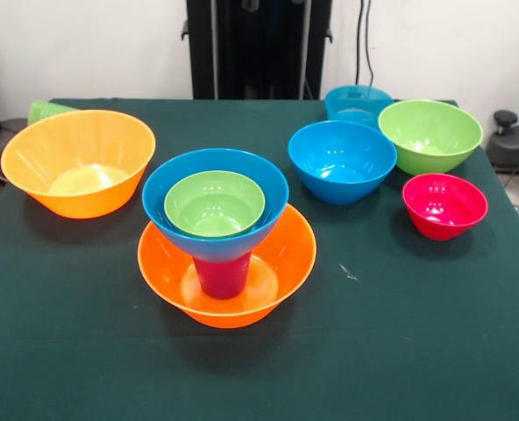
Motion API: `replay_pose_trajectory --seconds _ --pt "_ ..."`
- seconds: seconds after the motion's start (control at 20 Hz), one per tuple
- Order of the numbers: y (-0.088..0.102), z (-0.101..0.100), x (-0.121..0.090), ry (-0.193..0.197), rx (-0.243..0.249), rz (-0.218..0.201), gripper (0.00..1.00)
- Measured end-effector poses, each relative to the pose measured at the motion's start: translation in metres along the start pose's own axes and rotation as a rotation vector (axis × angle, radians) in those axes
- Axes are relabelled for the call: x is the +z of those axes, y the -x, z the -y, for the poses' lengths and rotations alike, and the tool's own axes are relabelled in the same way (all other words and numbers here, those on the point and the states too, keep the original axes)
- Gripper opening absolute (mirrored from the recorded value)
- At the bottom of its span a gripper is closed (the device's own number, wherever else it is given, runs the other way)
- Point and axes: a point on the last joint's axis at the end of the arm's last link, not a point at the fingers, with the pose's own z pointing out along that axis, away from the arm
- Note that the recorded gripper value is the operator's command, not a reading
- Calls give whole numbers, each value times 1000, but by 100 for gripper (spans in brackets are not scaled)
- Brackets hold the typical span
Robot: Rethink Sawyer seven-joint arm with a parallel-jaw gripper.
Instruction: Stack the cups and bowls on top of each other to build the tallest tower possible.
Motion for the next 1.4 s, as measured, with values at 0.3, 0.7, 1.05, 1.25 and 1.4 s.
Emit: replay_pose_trajectory --seconds 0.3,0.7,1.05,1.25,1.4 --pt "-8 -5 2 -12 8 -10 100" --pt "-12 -34 16 -28 48 -11 100" --pt "-13 -61 29 -47 134 21 100" --pt "-16 -63 35 -52 159 45 100" --pt "-21 -61 39 -57 171 60 100"
